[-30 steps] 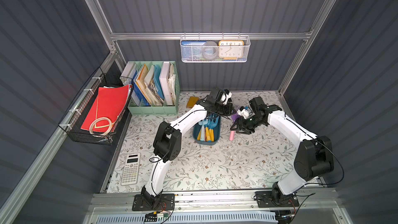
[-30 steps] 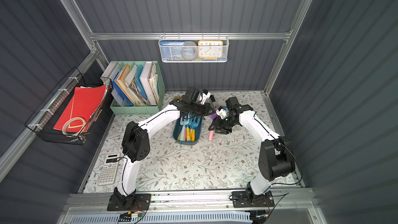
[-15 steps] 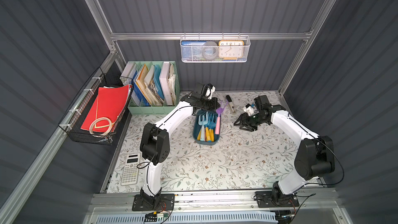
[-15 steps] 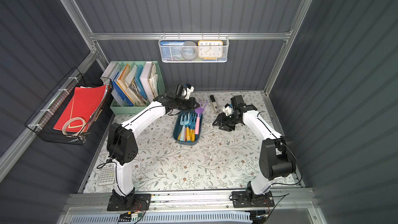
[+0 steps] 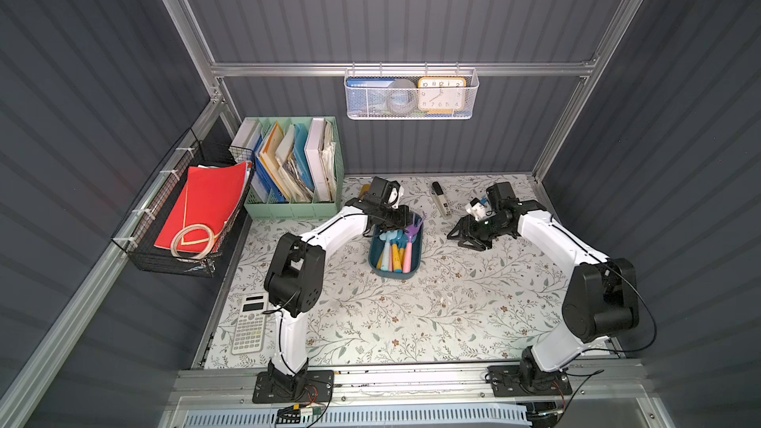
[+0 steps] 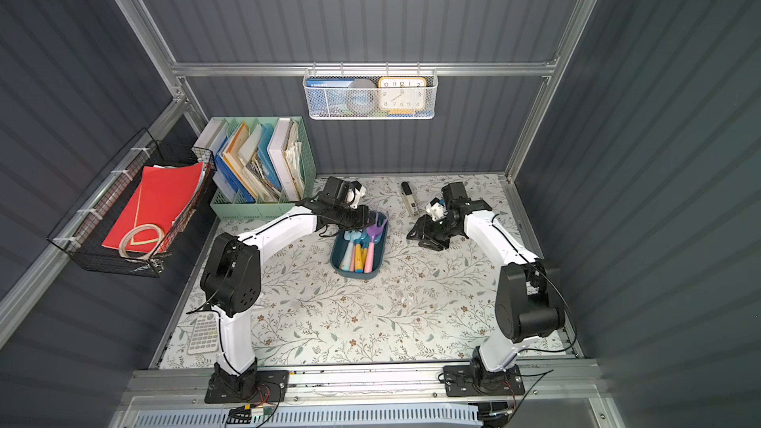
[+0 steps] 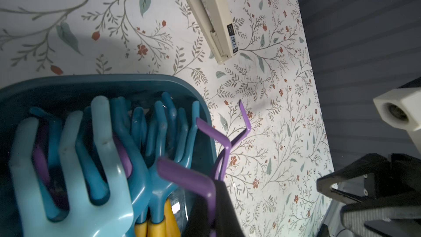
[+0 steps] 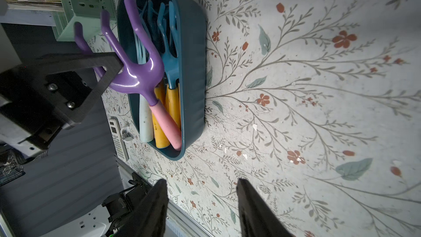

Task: Put the rake into the storage box
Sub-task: Place the rake in the storage box.

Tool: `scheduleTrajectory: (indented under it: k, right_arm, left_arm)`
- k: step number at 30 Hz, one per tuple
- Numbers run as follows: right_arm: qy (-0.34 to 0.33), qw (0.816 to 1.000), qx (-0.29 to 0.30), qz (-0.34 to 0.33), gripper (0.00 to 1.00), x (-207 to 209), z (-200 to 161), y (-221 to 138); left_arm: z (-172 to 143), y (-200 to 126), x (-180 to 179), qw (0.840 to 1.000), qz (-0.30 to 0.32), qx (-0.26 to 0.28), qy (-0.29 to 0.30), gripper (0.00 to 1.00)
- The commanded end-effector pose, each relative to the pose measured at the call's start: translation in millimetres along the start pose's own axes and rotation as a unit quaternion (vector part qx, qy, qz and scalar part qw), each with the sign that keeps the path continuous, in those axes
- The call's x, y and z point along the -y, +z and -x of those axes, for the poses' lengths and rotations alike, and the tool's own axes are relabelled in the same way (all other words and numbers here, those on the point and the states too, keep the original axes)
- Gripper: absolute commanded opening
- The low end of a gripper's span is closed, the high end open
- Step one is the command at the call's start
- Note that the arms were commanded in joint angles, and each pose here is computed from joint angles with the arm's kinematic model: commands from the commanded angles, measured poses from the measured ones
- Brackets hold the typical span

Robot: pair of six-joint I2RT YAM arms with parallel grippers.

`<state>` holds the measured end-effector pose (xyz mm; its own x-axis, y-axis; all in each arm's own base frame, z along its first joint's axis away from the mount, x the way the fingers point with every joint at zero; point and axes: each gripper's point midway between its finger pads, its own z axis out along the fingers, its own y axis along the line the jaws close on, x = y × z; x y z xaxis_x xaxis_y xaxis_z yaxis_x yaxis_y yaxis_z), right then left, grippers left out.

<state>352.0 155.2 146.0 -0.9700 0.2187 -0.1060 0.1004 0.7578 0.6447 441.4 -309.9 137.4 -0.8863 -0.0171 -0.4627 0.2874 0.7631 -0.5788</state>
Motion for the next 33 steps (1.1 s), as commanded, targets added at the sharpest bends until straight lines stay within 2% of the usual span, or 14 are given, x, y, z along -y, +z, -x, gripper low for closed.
scheduleTrajectory:
  k: [1,3,5,6,11,15,16,20,22,25,27,30,32,33]
  right_arm:
    - [0.011,1.0,-0.012,0.003,0.53,5,-3,5]
    - [0.013,1.0,-0.014,0.004,0.53,5,-3,7]
    - [0.013,1.0,-0.015,0.005,0.53,5,-4,7]
    - [0.015,1.0,-0.016,0.003,0.53,6,-4,8]
    - [0.018,1.0,-0.008,-0.013,0.53,11,-2,5]
    - [0.032,0.998,0.023,-0.052,0.52,27,8,-3]
    - [0.043,0.996,0.04,-0.069,0.53,35,13,-8]
    - [0.123,0.966,0.152,-0.167,0.52,90,36,-46]
    - [0.158,0.945,0.204,-0.199,0.52,115,42,-69]
    - [0.188,0.892,0.298,-0.285,0.52,152,46,-116]
    - [0.174,0.858,0.363,-0.319,0.52,161,50,-143]
    - [0.123,0.828,0.44,-0.327,0.55,163,60,-159]
    - [0.068,0.817,0.471,-0.325,0.55,168,66,-154]
    - [0.036,0.818,0.477,-0.319,0.73,168,69,-147]
  left_arm:
    - [7,-7,8,1.0,-0.006,0.021,0.006,0.0]
    - [4,-7,6,1.0,-0.003,0.016,0.003,0.14]
    - [3,-10,8,1.0,-0.004,0.014,0.002,0.59]
    - [5,-11,8,1.0,-0.002,0.016,0.003,0.68]
    - [31,-40,16,0.997,0.027,0.069,0.012,0.98]
    - [67,-82,7,0.978,0.127,0.162,0.015,1.0]
    - [76,-100,-1,0.965,0.174,0.196,0.015,1.0]
    - [82,-181,-54,0.874,0.374,0.307,-0.03,1.0]
    - [73,-226,-82,0.8,0.484,0.352,-0.034,1.0]
    - [52,-272,-115,0.687,0.626,0.368,0.011,1.0]
    - [42,-278,-135,0.641,0.68,0.353,0.047,1.0]
    - [27,-272,-185,0.65,0.687,0.325,0.022,1.0]
    - [15,-269,-221,0.676,0.654,0.336,-0.044,1.0]
    - [12,-269,-233,0.68,0.641,0.349,-0.068,1.0]
